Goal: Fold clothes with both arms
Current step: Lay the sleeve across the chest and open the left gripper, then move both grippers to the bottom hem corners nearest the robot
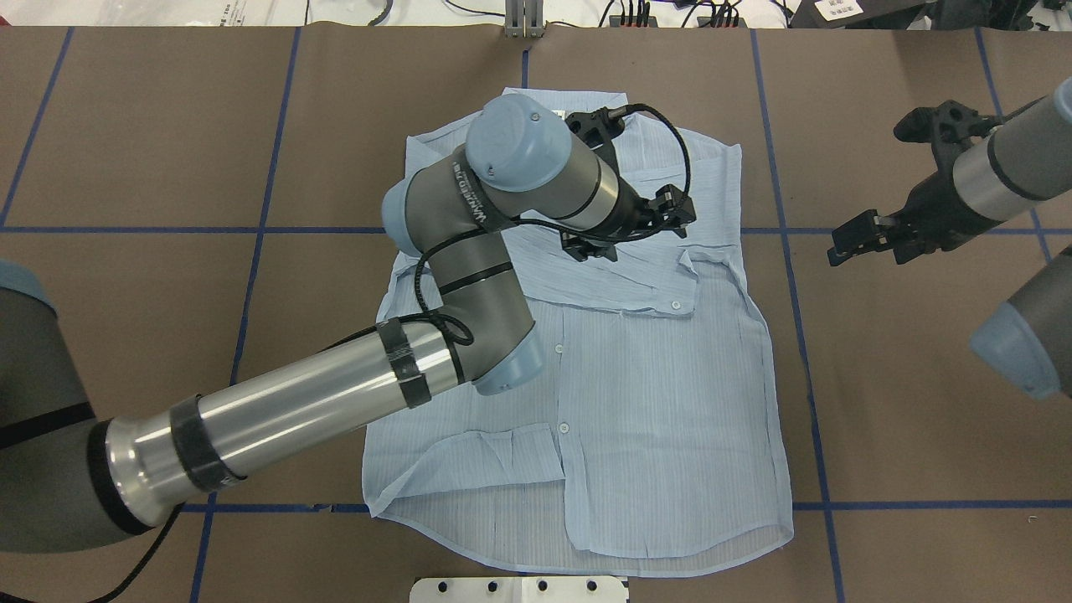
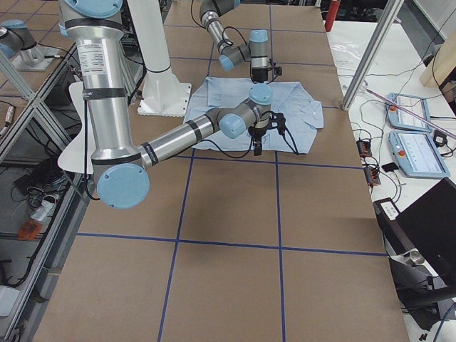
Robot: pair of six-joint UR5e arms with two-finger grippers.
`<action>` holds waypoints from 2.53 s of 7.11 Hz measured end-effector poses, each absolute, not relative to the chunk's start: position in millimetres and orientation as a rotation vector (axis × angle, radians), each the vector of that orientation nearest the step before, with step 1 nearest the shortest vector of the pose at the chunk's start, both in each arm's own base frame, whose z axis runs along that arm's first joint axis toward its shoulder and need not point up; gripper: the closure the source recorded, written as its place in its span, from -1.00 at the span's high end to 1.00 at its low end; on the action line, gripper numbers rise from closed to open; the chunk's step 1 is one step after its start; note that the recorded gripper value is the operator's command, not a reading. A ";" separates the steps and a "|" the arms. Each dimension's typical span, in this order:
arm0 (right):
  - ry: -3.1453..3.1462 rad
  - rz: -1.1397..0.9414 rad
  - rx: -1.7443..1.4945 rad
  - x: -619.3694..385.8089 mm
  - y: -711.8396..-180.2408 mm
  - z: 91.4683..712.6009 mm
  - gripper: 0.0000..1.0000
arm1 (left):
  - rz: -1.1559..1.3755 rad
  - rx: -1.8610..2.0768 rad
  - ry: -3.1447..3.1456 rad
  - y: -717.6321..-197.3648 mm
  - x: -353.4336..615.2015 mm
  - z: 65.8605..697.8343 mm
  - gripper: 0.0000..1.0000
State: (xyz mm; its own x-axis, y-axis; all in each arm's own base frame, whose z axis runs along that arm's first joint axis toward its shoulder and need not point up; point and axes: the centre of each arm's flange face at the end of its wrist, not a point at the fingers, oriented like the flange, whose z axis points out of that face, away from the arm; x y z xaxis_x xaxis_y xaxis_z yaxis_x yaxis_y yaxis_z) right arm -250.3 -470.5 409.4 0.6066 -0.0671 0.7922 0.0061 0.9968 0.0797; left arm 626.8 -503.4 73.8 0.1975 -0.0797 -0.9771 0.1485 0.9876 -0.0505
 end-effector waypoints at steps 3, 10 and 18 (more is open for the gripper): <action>-0.908 0.018 0.025 -308.4 -389.8 385.8 1.00 | -0.109 0.093 1.250 -451.0 526.8 134.1 0.96; -0.830 0.011 0.018 -406.4 -215.5 441.5 0.90 | -0.026 0.130 1.147 -384.0 424.1 169.9 0.96; -0.812 -0.009 -0.010 -404.5 -200.6 442.1 -0.52 | -0.008 0.141 1.134 -387.6 428.1 175.1 0.95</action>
State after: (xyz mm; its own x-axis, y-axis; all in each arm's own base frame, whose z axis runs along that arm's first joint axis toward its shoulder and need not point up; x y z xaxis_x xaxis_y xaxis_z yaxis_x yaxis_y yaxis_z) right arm -404.5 -200.6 442.1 0.6878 -0.0041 0.7259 0.0119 0.9999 -0.0057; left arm 428.1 -387.6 175.1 0.4244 0.0650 -0.9031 0.0779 0.9911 0.1080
